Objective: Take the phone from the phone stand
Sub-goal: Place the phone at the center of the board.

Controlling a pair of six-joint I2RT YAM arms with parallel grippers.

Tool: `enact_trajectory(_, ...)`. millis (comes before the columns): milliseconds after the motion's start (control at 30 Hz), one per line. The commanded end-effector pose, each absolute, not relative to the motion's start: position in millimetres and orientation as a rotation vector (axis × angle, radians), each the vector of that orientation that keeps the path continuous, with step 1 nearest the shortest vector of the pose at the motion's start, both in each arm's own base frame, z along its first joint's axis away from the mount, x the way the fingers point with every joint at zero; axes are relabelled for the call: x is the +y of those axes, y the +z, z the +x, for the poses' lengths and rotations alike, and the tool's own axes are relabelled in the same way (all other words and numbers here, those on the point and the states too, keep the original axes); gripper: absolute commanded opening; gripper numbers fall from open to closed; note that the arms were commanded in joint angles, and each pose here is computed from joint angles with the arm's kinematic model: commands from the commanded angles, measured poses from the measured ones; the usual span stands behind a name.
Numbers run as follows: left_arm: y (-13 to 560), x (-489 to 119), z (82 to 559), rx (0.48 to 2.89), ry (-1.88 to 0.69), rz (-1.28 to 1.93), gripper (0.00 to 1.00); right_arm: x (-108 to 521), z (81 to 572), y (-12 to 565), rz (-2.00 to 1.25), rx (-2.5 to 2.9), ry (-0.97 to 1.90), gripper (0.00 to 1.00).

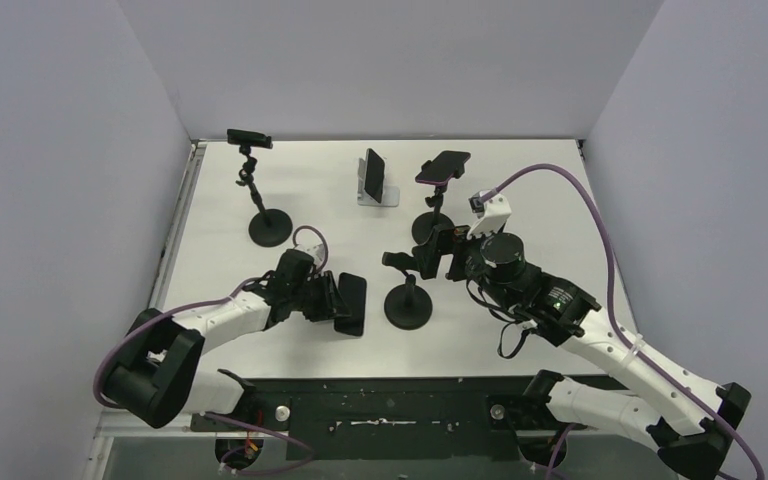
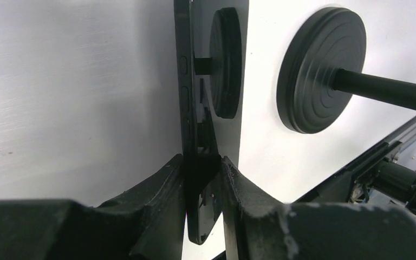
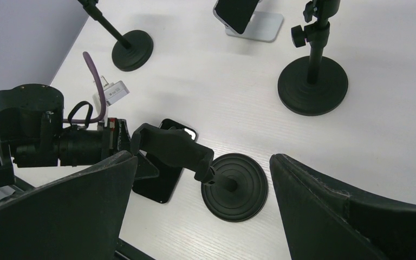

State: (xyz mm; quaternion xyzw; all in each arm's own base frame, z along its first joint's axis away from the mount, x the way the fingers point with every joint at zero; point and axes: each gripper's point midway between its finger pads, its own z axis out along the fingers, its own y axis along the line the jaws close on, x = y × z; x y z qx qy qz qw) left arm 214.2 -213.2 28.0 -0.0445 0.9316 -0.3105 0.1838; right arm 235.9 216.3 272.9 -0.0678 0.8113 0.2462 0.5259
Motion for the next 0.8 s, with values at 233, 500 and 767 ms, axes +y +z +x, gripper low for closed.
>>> enact_trajectory(233,38.0,-200.0,227.5,2.575,-0.764,-0.139,0.33,219.3,242.6,290.6,-0.127,1.881,0.616,1.0)
enact_trajectory(500,42.8,-196.7,230.7,2.547,-0.745,-0.149,0.36,216.1,240.8,286.5,-0.12,1.889,0.61,1.0)
enact_trajectory(767,80.1,-178.5,247.7,2.431,-0.63,-0.156,0.38,211.8,236.5,270.2,-0.143,1.95,0.57,0.99)
